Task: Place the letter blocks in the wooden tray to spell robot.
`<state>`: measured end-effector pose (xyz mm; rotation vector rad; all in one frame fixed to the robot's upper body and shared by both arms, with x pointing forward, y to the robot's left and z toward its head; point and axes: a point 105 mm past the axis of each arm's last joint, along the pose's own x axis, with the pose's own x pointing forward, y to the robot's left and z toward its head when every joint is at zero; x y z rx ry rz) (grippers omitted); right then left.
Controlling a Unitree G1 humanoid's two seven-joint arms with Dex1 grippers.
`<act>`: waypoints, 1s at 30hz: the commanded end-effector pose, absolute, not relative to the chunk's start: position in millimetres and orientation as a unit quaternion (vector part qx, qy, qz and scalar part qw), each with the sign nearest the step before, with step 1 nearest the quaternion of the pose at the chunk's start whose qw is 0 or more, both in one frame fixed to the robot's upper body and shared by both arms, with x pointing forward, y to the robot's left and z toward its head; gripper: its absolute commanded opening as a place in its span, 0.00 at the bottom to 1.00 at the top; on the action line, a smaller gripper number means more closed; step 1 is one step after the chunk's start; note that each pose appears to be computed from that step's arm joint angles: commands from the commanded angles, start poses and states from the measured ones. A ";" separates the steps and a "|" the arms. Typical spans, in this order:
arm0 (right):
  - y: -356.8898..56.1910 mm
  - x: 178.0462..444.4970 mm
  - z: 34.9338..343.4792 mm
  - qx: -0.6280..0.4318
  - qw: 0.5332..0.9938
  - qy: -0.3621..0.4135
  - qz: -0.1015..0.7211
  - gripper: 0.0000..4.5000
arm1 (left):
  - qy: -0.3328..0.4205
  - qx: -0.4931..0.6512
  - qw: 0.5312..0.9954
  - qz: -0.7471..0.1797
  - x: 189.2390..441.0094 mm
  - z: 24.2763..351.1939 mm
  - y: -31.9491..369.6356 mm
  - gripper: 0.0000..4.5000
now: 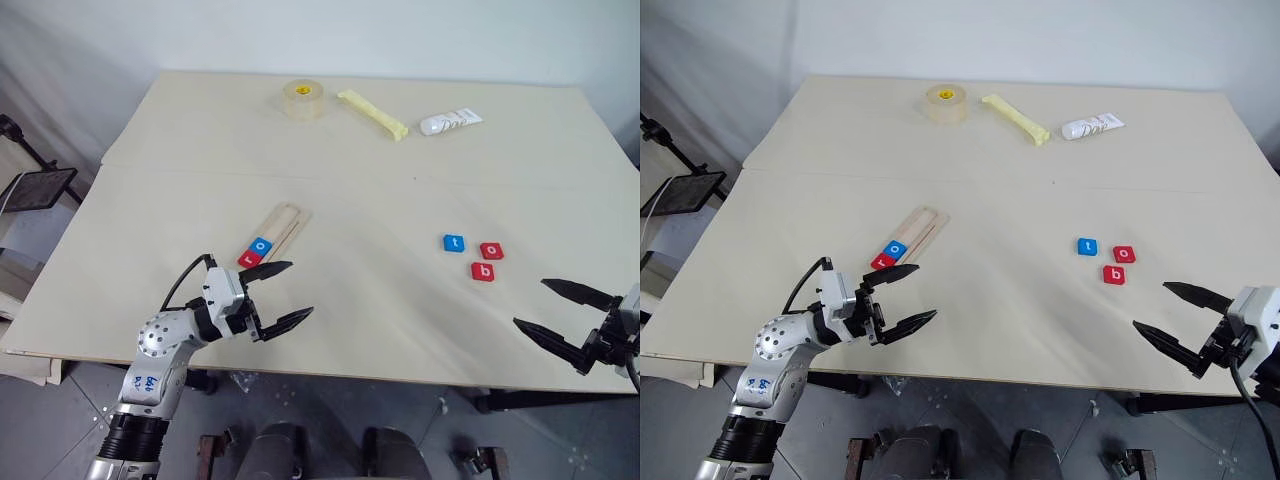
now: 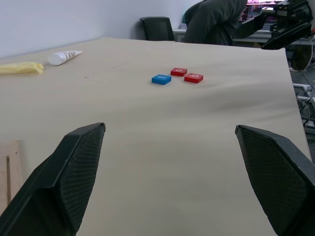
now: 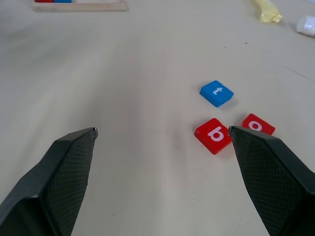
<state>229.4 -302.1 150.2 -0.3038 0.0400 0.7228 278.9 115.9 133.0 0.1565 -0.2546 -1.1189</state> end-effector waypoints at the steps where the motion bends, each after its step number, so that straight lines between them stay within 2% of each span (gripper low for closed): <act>1: -304.7 230.1 159.5 -0.160 0.924 0.006 0.347 0.99 | -0.153 0.080 0.833 -0.526 277.4 149.3 115.5 1.00; 8: -302.1 239.3 157.8 -0.159 0.923 0.007 0.351 0.99 | -0.150 0.091 0.849 -0.498 282.8 153.4 120.2 1.00; 14: -296.6 251.1 160.0 -0.157 0.919 -0.003 0.361 0.99 | -0.127 0.105 0.878 -0.450 281.0 156.2 143.1 1.00; 21: -283.0 273.2 166.2 -0.160 0.902 -0.011 0.400 0.99 | -0.069 0.130 0.918 -0.369 264.5 152.0 185.4 1.00; 25: -276.0 284.9 170.9 -0.166 0.893 -0.020 0.418 0.99 | -0.065 0.134 0.919 -0.364 252.3 153.2 189.9 1.00; 30: -268.9 288.8 173.5 -0.171 0.882 -0.022 0.439 0.99 | -0.059 0.140 0.931 -0.333 254.7 158.4 198.8 1.00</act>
